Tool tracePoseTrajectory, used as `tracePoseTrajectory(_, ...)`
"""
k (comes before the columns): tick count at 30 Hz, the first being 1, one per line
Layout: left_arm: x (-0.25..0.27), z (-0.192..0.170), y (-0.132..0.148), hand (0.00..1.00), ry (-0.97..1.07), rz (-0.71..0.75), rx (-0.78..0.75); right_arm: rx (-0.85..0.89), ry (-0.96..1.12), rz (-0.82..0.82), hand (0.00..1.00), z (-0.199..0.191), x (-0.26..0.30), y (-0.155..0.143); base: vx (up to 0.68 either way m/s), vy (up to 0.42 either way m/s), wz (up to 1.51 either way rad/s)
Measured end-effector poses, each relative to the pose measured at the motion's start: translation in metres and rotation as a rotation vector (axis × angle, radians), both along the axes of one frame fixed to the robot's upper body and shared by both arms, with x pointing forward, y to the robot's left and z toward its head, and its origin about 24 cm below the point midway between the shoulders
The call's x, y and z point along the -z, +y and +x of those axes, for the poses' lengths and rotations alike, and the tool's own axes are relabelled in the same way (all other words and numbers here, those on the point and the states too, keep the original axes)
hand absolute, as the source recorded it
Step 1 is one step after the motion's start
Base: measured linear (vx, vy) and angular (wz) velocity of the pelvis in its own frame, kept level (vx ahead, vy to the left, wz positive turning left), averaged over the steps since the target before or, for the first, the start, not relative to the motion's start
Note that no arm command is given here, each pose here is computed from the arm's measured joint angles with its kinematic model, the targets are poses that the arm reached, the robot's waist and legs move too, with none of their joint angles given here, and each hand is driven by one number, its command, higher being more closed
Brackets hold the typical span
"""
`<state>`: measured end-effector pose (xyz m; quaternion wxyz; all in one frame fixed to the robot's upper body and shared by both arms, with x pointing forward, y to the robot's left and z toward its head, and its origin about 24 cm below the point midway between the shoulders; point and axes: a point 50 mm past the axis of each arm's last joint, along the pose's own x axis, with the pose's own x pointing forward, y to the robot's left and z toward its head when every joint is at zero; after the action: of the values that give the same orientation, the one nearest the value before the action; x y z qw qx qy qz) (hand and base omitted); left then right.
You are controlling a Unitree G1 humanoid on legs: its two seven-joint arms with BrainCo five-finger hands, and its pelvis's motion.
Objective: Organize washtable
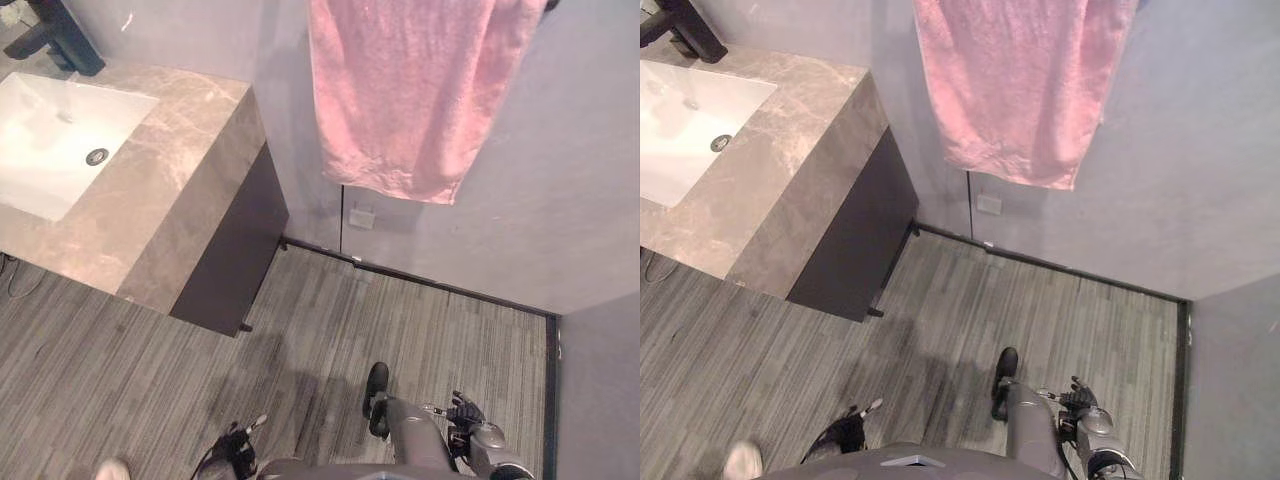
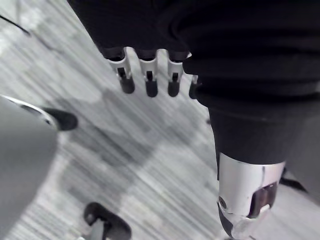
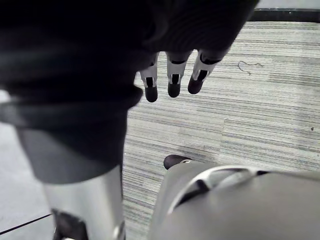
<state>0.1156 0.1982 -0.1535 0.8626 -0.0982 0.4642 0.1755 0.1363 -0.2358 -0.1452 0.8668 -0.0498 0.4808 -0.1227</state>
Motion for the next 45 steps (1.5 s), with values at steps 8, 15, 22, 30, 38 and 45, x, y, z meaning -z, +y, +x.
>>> tracePoseTrajectory(8,0.0,0.004,0.002,0.0,0.021,0.044,0.119,0.03,0.062,0.019,0.0,-0.02,0.007,0.003,0.15,0.174,1.01)
tracePoseTrajectory(15,0.013,-0.049,0.016,0.0,0.196,0.057,0.027,-0.004,0.004,0.025,0.0,0.005,0.001,0.01,0.27,-0.121,0.49)
tracePoseTrajectory(22,0.011,-0.037,0.013,0.0,0.17,0.072,0.098,-0.122,-0.072,0.006,0.0,0.023,-0.006,0.024,0.15,-0.087,0.44)
tracePoseTrajectory(30,0.013,-0.048,0.014,0.0,0.185,0.072,0.074,-0.064,-0.015,-0.009,0.0,0.004,0.001,0.013,-0.06,0.034,0.88)
tracePoseTrajectory(38,0.011,-0.049,0.024,0.0,0.2,0.118,0.14,0.104,0.071,0.041,0.0,-0.041,0.014,0.012,0.01,0.143,0.54)
tracePoseTrajectory(45,0.011,-0.052,0.025,0.0,0.207,0.123,0.152,0.111,0.122,0.048,0.0,-0.054,0.018,0.012,0.22,0.033,0.12)
